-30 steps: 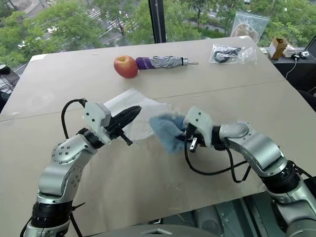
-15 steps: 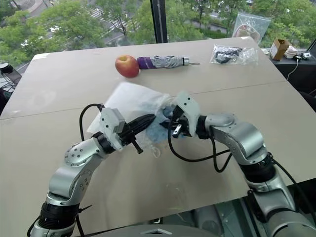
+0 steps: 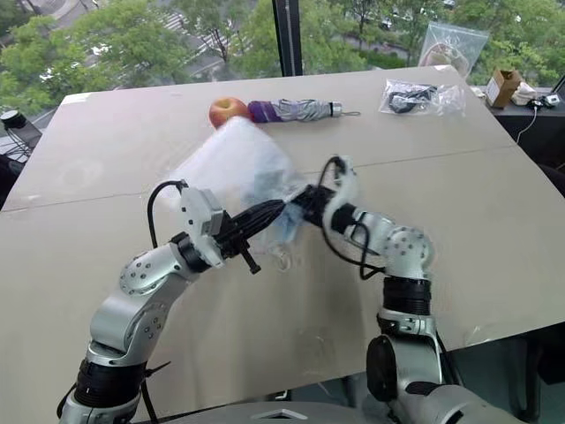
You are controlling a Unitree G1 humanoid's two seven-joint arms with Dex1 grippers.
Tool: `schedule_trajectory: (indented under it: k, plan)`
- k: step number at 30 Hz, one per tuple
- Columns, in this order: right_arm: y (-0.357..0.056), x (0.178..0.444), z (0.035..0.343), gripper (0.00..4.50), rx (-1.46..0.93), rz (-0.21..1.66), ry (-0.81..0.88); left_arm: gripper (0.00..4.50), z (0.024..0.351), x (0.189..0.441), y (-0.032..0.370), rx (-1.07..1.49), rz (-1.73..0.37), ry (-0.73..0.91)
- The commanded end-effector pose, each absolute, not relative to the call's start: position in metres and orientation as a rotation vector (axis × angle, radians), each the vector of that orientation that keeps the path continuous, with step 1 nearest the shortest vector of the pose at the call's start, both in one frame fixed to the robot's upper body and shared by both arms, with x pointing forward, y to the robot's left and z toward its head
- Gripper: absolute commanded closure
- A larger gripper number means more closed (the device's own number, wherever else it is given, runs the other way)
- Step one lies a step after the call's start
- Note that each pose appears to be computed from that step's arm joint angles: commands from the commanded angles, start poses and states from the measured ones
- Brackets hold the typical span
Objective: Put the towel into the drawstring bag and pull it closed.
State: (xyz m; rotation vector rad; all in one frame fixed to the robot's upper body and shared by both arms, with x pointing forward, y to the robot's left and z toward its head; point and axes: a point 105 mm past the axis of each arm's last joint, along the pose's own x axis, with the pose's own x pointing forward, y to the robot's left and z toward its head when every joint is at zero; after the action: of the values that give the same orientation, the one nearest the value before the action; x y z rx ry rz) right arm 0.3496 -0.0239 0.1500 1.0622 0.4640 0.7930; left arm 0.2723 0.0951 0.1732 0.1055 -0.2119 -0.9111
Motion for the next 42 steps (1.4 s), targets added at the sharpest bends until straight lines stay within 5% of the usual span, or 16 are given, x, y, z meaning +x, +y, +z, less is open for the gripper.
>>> schedule_trajectory:
  k: [1,5,15,22,25,32,42]
  plan:
    - [0.026,0.333,0.195,2.27,1.25,0.966,0.455,4.5,0.184,0.272,0.093,0.084,-0.908,-0.26]
    - [0.012,0.328,0.17,0.28,0.951,0.908,0.496,4.5,0.189,0.288,0.097,0.044,-0.851,-0.285]
    - [-0.047,0.308,0.135,0.28,0.394,0.936,0.478,4.5,0.199,0.302,0.101,0.018,-0.827,-0.316]
    - [-0.035,0.31,0.124,0.28,0.116,0.933,0.419,4.5,0.194,0.299,0.099,0.024,-0.847,-0.295]
    - [-0.029,0.315,0.127,0.88,0.128,0.912,0.375,4.5,0.192,0.297,0.096,0.031,-0.863,-0.286]
    - [-0.004,0.315,0.141,4.32,0.174,0.989,0.323,4.5,0.185,0.29,0.088,0.032,-0.92,-0.253]
    - [0.013,0.379,0.181,4.47,0.532,0.704,0.115,4.5,0.184,0.29,0.087,0.033,-0.934,-0.248]
